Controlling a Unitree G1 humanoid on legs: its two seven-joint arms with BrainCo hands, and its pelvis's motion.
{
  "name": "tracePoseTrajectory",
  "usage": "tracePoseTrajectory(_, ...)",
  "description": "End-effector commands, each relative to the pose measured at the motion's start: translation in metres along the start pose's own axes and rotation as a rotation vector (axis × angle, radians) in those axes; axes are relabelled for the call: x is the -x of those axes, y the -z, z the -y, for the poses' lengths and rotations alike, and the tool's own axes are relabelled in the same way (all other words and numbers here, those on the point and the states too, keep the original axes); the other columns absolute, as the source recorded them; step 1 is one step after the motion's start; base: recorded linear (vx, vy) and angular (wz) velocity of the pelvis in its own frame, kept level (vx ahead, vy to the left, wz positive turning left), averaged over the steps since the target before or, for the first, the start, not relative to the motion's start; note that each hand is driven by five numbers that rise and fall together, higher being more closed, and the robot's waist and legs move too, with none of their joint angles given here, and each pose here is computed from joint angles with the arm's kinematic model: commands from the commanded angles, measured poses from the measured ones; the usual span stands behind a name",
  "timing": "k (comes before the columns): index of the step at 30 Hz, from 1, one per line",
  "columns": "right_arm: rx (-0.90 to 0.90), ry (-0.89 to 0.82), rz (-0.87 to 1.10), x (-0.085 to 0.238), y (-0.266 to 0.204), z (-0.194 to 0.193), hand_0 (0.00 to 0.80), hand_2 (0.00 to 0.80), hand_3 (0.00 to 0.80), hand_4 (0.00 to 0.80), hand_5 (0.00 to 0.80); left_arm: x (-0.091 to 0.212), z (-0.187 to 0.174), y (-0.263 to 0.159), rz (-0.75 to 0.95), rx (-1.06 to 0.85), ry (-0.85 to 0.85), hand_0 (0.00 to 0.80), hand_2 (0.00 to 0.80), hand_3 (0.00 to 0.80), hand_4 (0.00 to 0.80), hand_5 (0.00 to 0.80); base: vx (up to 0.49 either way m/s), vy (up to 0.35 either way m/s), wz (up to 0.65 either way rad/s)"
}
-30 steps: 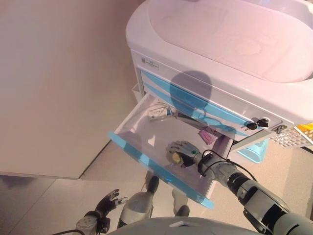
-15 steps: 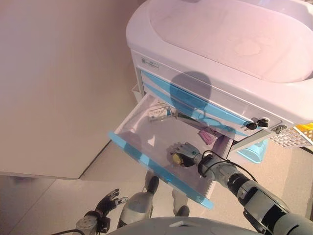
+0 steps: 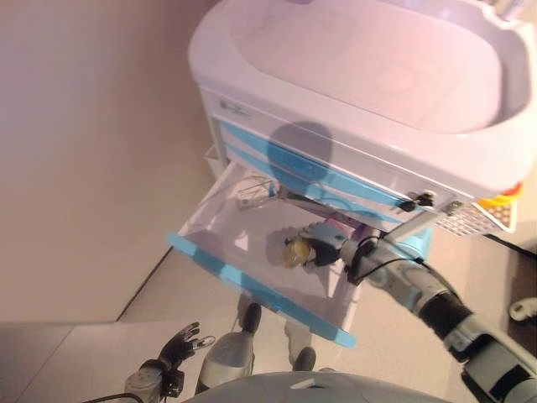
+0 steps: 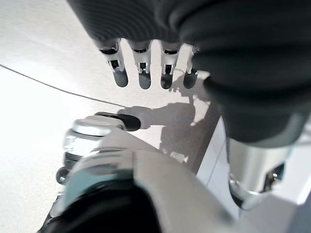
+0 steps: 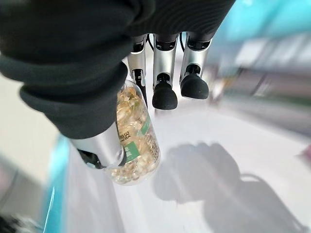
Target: Open the drawer and pick up the medicine
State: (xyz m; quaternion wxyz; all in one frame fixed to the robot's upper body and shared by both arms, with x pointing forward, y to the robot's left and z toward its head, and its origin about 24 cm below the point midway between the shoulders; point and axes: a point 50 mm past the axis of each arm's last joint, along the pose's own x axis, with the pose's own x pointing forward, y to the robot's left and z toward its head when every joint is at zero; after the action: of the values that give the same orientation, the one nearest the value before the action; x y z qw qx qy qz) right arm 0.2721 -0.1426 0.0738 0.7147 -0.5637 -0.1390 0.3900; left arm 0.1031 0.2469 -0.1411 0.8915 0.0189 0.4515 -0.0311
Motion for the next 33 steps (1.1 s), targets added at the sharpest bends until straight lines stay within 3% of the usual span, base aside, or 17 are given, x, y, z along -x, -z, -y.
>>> tracePoseTrajectory(1, -0.241, -0.020, 0.083, 0.017, -0.008, 0.046, 0.800, 0.800, 0.800, 0.800, 0.800, 0.000, -0.006, 0.000, -0.018, 0.002, -0.015, 0.000, 0.000, 0.000, 0.000, 0.000, -0.026, -0.004, -0.42)
tracePoseTrajectory(7, -0.563, 0.131, 0.292, 0.046, -0.017, 0.132, 0.800, 0.800, 0.800, 0.800, 0.800, 0.003, -0.011, 0.007, -0.049, 0.002, -0.020, 0.000, 0.000, 0.000, 0.000, 0.000, -0.013, 0.016, -0.40)
tracePoseTrajectory(13, -0.569, 0.478, 0.333, 0.068, -0.007, 0.205, 0.800, 0.800, 0.800, 0.800, 0.800, 0.004, -0.011, 0.011, -0.077, -0.028, -0.003, 0.000, 0.000, 0.000, 0.000, 0.000, 0.031, 0.034, -0.21)
tracePoseTrajectory(21, -0.484, 0.859, 0.003, 0.113, 0.037, 0.285, 0.800, 0.800, 0.800, 0.800, 0.800, 0.006, -0.020, 0.011, -0.119, -0.047, -0.025, 0.000, 0.000, 0.000, 0.000, 0.000, 0.044, 0.001, -0.07)
tracePoseTrajectory(26, -0.427, 0.938, -0.179, 0.129, 0.048, 0.311, 0.800, 0.800, 0.800, 0.800, 0.800, 0.009, -0.023, 0.018, -0.153, -0.045, -0.044, 0.000, 0.000, 0.000, 0.000, 0.000, 0.055, -0.003, 0.03)
tracePoseTrajectory(33, -0.209, 0.970, -0.538, 0.156, 0.060, 0.333, 0.800, 0.800, 0.800, 0.800, 0.800, 0.014, -0.035, 0.017, -0.158, -0.050, -0.077, 0.000, 0.000, 0.000, 0.000, 0.000, 0.050, -0.024, 0.10)
